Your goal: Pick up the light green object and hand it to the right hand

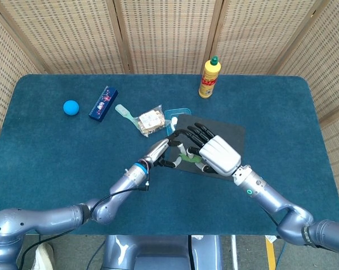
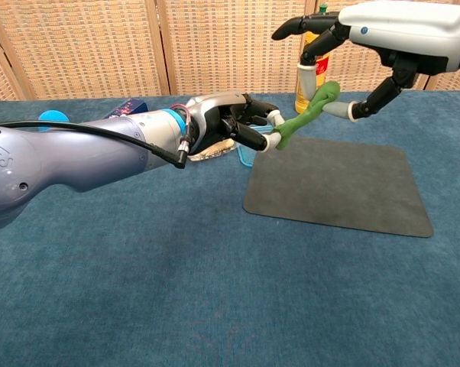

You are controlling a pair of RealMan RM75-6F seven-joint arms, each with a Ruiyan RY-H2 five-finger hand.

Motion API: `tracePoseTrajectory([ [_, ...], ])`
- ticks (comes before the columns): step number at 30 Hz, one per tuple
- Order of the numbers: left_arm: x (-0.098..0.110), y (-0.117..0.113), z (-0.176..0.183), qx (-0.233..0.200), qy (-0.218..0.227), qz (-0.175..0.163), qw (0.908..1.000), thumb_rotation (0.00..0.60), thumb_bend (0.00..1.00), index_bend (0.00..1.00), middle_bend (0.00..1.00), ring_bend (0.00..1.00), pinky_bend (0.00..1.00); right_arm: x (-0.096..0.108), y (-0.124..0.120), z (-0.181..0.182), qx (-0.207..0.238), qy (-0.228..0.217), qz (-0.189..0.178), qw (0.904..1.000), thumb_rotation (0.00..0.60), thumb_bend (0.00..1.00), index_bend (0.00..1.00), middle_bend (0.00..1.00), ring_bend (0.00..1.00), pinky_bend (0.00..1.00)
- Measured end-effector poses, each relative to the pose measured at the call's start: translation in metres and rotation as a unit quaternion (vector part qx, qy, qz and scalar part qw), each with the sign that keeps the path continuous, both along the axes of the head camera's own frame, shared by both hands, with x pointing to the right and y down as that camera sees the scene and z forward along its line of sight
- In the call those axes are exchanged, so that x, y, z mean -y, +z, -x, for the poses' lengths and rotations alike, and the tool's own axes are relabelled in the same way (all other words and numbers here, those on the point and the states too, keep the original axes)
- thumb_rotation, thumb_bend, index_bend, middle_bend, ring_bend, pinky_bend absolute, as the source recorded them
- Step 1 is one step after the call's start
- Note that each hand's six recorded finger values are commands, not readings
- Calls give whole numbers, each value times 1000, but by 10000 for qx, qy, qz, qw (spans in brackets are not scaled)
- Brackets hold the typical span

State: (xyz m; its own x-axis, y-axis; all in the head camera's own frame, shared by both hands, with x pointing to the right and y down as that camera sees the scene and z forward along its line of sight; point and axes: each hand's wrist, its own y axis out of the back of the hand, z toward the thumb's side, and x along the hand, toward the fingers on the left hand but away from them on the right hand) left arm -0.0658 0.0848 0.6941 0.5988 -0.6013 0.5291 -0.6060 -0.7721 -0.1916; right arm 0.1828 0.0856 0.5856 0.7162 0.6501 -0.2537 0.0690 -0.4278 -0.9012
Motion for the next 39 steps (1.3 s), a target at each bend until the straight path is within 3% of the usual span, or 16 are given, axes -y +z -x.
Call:
tracePoseTrajectory([
  [9,0,-1,2,-17,-21,3,10000,600,524,755,0,0,0,-1,-4,-2,-148,-237,-398,9988,600,651,766,187,0,0],
  [13,0,-1,2,-20,-28,7,10000,600,525,755,0,0,0,0,-5,-3,-129,-273,-581,9979,600,653,807,206,0,0],
  [24,4,4,18,113,-116,-25,9999,600,524,756,0,0,0,5,-6,-17,-364,-324,-1118,9925,600,670,826,220,0,0],
  [39,13,10,80,472,-383,-112,9981,600,526,757,0,0,0,6,-5,-47,-747,-175,-1353,9878,600,669,823,214,0,0],
])
